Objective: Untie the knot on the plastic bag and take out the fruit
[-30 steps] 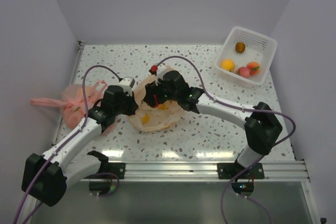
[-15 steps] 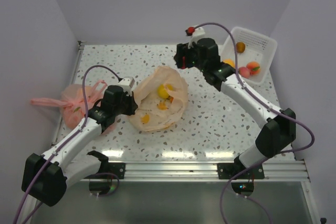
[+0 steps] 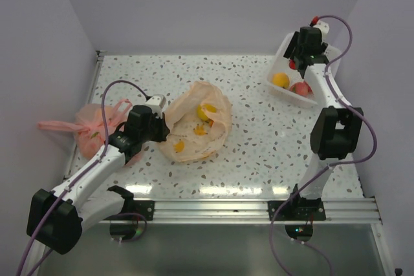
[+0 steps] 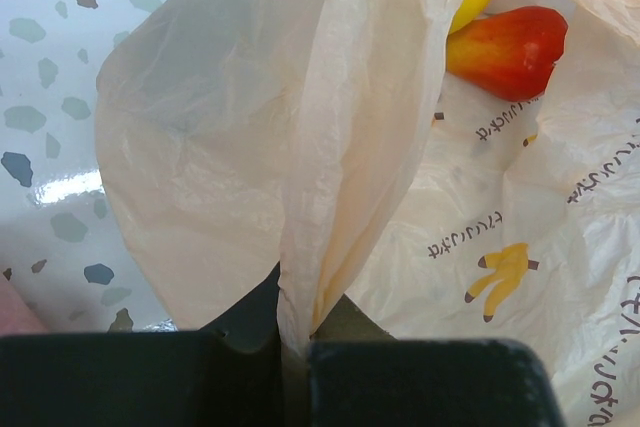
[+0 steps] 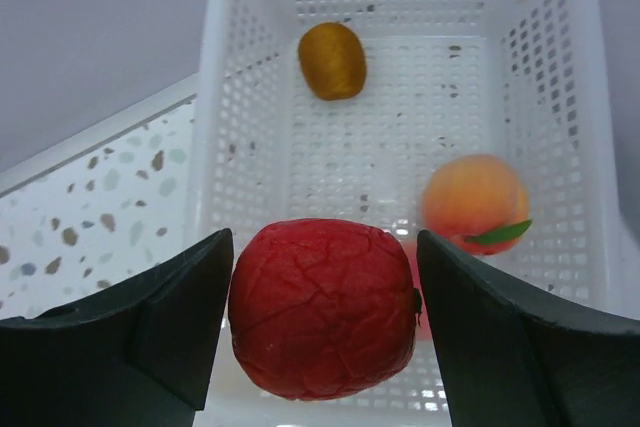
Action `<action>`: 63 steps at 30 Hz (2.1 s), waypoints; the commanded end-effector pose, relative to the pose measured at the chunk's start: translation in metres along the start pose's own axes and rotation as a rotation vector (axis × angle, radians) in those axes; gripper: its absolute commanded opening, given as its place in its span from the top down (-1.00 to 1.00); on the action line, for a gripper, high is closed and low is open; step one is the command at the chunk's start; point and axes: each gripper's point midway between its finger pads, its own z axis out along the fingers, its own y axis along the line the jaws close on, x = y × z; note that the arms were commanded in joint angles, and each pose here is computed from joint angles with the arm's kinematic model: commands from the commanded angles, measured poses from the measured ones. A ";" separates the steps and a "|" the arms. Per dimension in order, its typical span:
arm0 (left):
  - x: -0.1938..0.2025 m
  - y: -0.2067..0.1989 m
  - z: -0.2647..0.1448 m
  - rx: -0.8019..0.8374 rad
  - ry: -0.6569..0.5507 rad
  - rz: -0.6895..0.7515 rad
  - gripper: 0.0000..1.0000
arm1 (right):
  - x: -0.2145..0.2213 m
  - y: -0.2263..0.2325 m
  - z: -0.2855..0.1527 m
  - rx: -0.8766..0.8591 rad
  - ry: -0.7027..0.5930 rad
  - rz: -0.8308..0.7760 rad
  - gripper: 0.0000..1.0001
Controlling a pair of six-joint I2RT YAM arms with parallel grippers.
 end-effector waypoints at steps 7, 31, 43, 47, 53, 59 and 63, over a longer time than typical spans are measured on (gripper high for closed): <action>-0.007 0.001 0.000 0.005 -0.027 0.021 1.00 | -0.053 -0.006 -0.006 0.057 -0.096 0.076 -0.97; -0.007 0.002 0.000 -0.001 -0.028 0.022 1.00 | 0.144 0.240 -0.339 -1.068 -0.025 -0.705 -0.95; -0.007 0.003 -0.001 -0.009 -0.029 0.021 1.00 | 0.284 0.273 -0.317 -1.126 0.264 -0.966 -0.90; -0.006 0.004 -0.001 -0.010 -0.026 0.019 1.00 | 0.290 0.276 -0.279 -1.005 0.243 -0.991 -0.89; -0.006 0.001 0.000 0.006 -0.025 0.023 1.00 | 0.257 0.270 -0.221 -0.770 0.103 -0.908 -0.93; -0.005 -0.001 0.002 0.019 -0.016 0.026 1.00 | 0.248 0.270 -0.193 -0.731 0.075 -0.819 -0.97; -0.003 -0.003 0.002 0.029 -0.012 0.029 1.00 | 0.256 0.273 -0.173 -0.717 0.094 -0.789 -0.98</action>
